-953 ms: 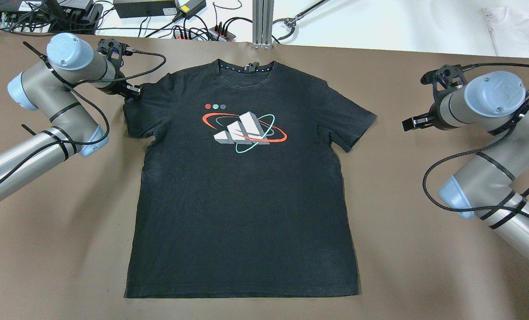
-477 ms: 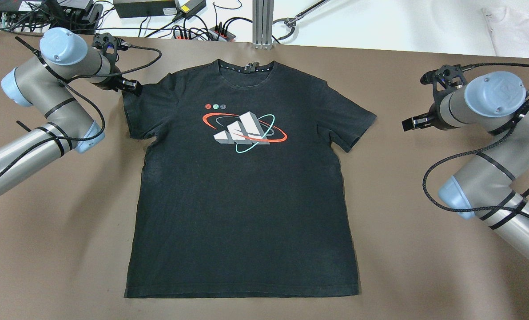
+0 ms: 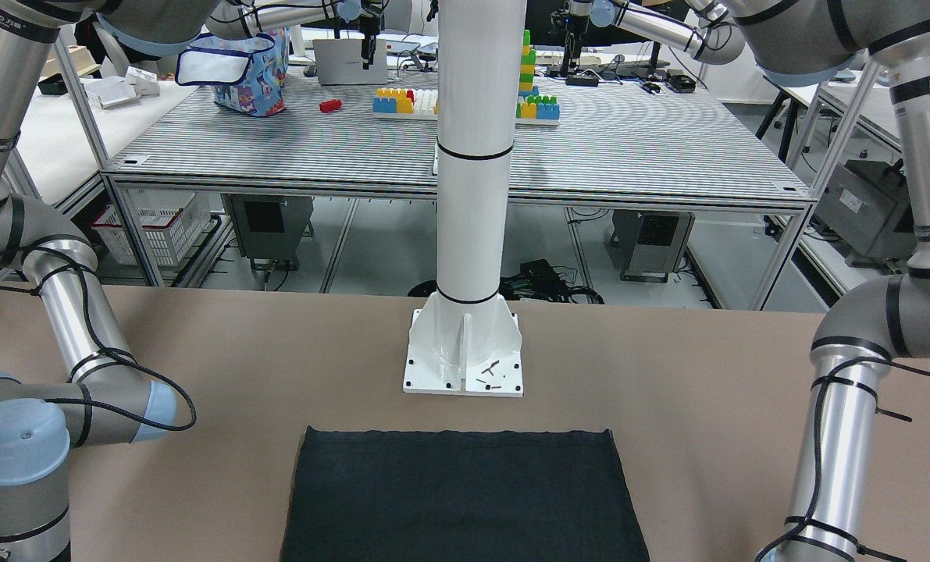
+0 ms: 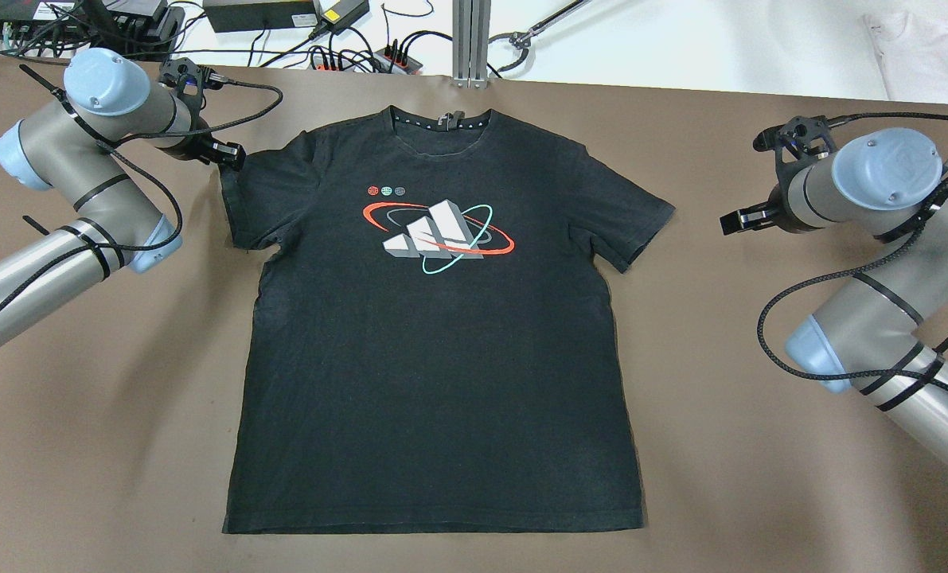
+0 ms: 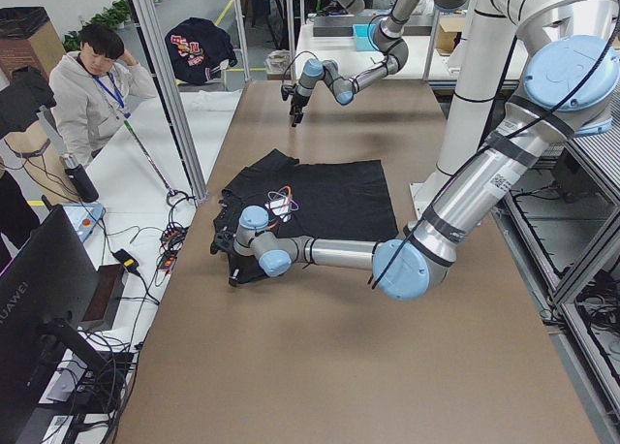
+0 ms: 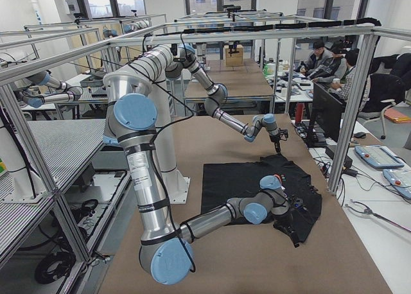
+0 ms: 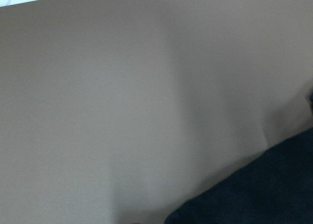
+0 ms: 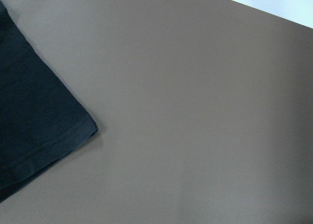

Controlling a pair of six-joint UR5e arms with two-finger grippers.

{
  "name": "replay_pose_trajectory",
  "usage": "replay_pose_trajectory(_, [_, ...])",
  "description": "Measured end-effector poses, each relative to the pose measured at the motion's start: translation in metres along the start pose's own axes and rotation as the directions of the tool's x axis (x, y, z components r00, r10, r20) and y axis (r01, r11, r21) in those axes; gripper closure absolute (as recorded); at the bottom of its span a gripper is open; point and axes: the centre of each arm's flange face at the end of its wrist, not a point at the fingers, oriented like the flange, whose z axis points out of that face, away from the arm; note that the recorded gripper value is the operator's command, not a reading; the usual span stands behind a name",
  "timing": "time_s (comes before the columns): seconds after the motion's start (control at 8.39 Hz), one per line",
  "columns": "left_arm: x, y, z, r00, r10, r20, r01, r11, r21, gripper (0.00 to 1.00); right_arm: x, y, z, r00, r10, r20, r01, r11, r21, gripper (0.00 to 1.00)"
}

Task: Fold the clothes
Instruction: 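Fold the nearby sleeve inward with the left gripper while the right approaches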

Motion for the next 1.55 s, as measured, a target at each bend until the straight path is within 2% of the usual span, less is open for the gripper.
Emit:
replay_pose_trajectory(0.12, [0.0,0.001,0.001,1.0,0.001,0.0,-0.001,1.0,-0.001,0.6,0.0,0.0,0.0,1.0,0.0,-0.001,0.0,1.0,0.0,0.06])
replay_pose_trajectory(0.24, [0.0,0.001,0.001,1.0,0.001,0.001,-0.001,1.0,-0.002,0.7,0.001,0.0,0.001,1.0,0.001,-0.002,-0.001,1.0,-0.002,0.06])
replay_pose_trajectory(0.48, [-0.001,0.001,0.001,1.0,0.0,0.001,0.0,1.0,-0.003,1.0,0.001,0.0,0.002,1.0,0.001,-0.003,-0.001,1.0,-0.004,0.06])
replay_pose_trajectory(1.07, [0.008,-0.006,-0.012,1.0,0.0,-0.021,0.0,1.0,0.021,1.0,0.0,0.001,0.001,1.0,-0.001,-0.001,0.001,1.0,-0.003,0.06])
replay_pose_trajectory(1.31, [0.027,-0.013,-0.035,0.997,-0.013,-0.077,0.016,0.999,0.043,1.0,-0.003,0.002,0.002,1.0,-0.004,0.002,0.004,1.0,-0.004,0.06])
replay_pose_trajectory(1.55, [0.058,-0.021,-0.062,0.987,-0.084,-0.139,0.093,0.994,0.063,1.0,-0.004,0.003,0.003,1.0,-0.006,0.003,0.006,1.0,-0.006,0.06])
